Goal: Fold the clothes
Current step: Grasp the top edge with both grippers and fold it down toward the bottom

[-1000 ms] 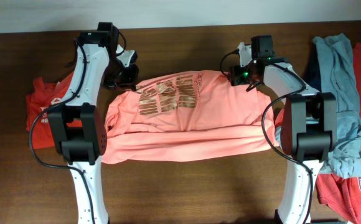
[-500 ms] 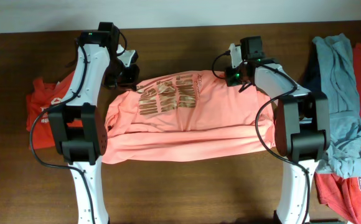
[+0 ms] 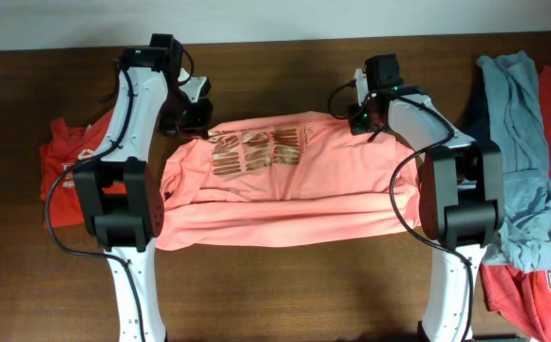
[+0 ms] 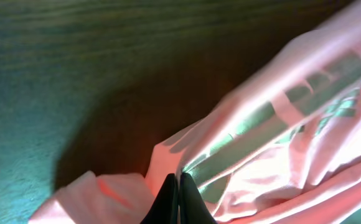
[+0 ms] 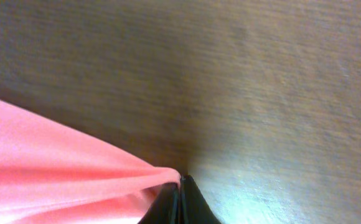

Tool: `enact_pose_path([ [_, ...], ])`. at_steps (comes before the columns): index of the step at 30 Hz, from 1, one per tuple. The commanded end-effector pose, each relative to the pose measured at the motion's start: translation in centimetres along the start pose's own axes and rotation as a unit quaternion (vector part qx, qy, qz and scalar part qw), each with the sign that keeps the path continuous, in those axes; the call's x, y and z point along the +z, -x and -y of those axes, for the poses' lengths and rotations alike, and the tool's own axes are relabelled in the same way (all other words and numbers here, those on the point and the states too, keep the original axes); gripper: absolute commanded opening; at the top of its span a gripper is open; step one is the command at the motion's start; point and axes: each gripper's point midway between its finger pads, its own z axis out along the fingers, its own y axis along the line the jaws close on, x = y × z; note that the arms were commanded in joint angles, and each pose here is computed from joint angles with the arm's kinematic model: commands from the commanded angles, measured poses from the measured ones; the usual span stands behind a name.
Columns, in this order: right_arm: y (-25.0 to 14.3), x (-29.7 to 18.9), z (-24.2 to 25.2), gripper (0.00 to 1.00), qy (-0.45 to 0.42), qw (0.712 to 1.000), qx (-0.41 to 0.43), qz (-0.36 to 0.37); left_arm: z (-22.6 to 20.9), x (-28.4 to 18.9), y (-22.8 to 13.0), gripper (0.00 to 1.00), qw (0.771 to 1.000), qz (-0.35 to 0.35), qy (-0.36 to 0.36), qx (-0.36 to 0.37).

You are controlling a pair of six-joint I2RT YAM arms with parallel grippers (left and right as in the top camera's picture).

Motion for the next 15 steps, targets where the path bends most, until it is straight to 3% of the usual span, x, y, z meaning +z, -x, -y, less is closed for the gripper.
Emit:
enact_pose_path([
  [1, 3.6, -5.9, 2.1, 0.04, -0.057, 0.997, 0.008, 0.044, -0.9, -1.6, -0.4, 0.01, 0.999, 0.003, 0.045, -0.002],
  [9, -0.3, -9.5, 2.4, 0.04, -0.068, 0.996, 0.001, -0.056, -0.7, -2.7, -1.3, 0.01, 0.999, -0.004, 0.047, -0.004],
  [15, -4.3, -12.1, 2.4, 0.04, -0.069, 0.986, -0.007, -0.153, -0.5, -3.2, -4.1, 0.00, 0.997, -0.058, 0.045, -0.017],
])
